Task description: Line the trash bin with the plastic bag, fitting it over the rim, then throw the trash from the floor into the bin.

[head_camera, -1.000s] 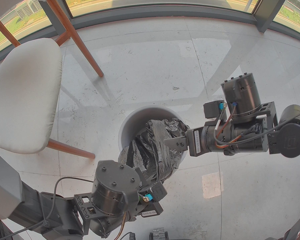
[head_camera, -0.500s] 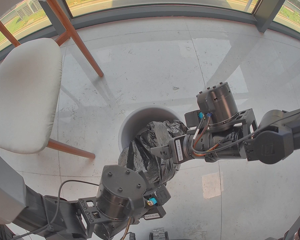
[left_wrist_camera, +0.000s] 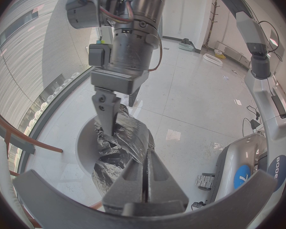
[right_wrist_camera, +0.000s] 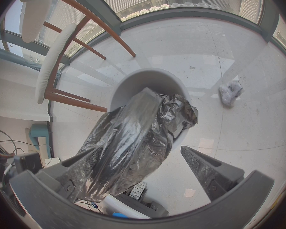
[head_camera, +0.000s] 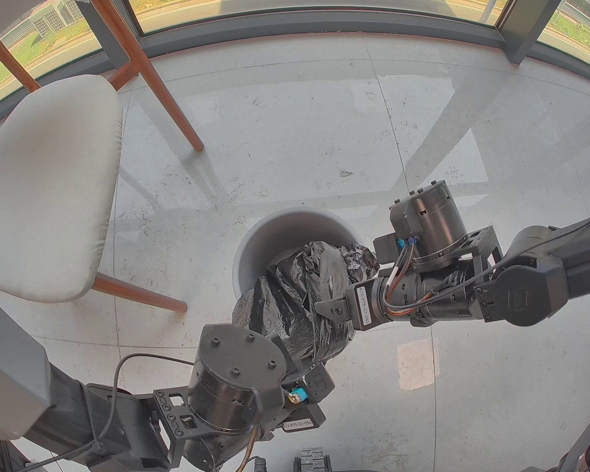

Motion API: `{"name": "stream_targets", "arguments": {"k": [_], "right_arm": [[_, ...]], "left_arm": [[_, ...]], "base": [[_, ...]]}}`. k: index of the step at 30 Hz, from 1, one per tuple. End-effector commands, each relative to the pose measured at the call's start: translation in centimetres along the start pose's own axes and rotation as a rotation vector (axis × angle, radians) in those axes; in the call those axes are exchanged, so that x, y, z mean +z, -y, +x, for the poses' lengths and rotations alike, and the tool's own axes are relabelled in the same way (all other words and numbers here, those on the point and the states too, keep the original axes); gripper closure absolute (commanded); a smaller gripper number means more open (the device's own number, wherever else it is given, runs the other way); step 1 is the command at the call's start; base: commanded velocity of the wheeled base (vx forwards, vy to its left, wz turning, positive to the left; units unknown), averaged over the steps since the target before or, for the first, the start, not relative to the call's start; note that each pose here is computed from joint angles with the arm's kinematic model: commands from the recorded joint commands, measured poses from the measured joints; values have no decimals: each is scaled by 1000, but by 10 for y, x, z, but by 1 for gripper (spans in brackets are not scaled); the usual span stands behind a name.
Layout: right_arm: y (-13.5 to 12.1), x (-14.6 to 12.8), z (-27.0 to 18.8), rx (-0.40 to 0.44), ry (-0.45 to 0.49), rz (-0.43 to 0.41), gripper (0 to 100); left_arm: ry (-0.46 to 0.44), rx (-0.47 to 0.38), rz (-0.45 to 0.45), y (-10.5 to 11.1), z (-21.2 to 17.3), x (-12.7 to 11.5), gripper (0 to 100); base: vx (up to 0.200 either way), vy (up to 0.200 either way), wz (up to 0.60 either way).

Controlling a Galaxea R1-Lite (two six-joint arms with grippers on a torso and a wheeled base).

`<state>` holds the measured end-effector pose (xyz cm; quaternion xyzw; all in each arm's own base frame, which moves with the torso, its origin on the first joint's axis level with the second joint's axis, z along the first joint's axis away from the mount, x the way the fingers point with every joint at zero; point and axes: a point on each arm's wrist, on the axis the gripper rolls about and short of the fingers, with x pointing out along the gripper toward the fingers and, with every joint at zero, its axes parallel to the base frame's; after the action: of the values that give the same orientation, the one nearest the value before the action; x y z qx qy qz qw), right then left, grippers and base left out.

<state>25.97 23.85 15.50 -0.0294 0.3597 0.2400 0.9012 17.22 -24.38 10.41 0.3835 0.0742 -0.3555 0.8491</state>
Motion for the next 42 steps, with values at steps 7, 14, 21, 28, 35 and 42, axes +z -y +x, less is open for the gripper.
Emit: {"name": "stream_targets", "arguments": {"k": [7, 14, 21, 28, 35, 42], "right_arm": [[26, -9, -23, -48, -2, 32, 0], [36, -20, -40, -74, -3, 39, 0], [44, -44, -46, -99, -65, 37, 0], [43, -53, -44, -111, -96, 22, 0], [56, -33, -28, -161, -65, 66, 0], [52, -4, -7, -153, -9, 75, 0]], "left_arm": [[-10, 26, -31, -4, -2, -1, 100], [-19, 57, -64, -14, -3, -3, 100], [-21, 101, -88, -28, -8, -7, 100], [-15, 108, -93, -30, -14, -8, 100], [-17, 121, -102, -36, -14, -9, 100], [-10, 121, -103, -36, -16, -9, 100]], "base": [[0, 0, 0], [0, 0, 0], [0, 0, 0], [0, 0, 0], [0, 0, 0], [0, 0, 0]]}}
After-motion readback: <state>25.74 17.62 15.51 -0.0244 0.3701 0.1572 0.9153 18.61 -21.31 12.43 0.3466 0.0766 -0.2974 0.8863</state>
